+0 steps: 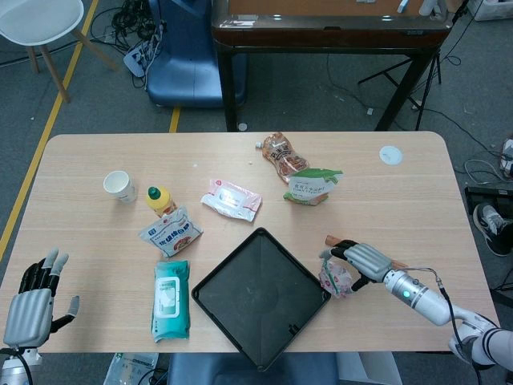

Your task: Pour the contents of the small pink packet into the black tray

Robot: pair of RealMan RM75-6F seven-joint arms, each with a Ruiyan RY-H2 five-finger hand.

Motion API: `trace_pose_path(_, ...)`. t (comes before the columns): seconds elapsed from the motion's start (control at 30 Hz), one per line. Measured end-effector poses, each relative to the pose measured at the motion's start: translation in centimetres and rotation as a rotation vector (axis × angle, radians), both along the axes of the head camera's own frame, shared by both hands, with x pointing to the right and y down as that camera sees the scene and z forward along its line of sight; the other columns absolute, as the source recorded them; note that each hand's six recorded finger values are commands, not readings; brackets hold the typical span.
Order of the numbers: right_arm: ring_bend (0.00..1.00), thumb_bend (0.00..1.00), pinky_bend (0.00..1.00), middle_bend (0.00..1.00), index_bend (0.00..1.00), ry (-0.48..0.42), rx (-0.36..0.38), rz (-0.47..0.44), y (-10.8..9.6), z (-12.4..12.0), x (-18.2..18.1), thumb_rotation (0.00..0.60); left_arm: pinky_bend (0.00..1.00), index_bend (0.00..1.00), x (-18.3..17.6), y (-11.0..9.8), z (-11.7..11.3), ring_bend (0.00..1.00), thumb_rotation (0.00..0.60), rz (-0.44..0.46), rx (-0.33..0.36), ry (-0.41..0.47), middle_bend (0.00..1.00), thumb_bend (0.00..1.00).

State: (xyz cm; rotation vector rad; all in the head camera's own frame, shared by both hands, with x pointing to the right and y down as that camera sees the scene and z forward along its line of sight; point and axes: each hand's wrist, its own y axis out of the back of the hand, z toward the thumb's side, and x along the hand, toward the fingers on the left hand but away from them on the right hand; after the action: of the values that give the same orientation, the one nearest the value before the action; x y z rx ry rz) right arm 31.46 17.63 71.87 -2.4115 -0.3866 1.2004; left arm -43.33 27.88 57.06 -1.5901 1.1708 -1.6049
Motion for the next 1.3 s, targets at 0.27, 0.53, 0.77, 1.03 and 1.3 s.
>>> trace_pose_path(0.27,0.12,0.00,0.08,0.20,0.10,0.032,0.065,0.023,0.3,-0.4,1.2,0.600,0.03,0.08,0.3,0.0,0.2,0.00,0.600,0.008,-0.005,0.006,0.00,0.37)
trace_pose_path(0.53,0.12,0.00,0.08,0.24,0.13,0.091,0.102,-0.003,1.2,-0.2,2.0,0.600,0.03,0.08,0.6,0.1,0.3,0.00,0.600,0.013,-0.008,0.009,0.00,0.37)
trace_pose_path(0.77,0.12,0.00,0.08,0.24,0.15,0.109,0.127,-0.031,2.2,0.6,1.6,0.600,0.03,0.08,0.4,0.2,0.1,0.00,0.600,0.010,-0.007,0.010,0.00,0.37)
trace_pose_path(1.03,0.12,0.00,0.08,0.24,0.23,0.108,0.160,-0.037,2.8,1.7,1.2,0.600,0.03,0.08,0.1,0.4,-0.1,0.00,0.600,0.002,-0.007,0.004,0.00,0.37)
trace_pose_path(1.3,0.12,0.00,0.08,0.24,0.27,0.113,0.174,-0.032,2.6,1.8,1.2,0.600,0.03,0.08,0.2,0.4,0.0,0.00,0.600,0.005,-0.011,0.009,0.00,0.37)
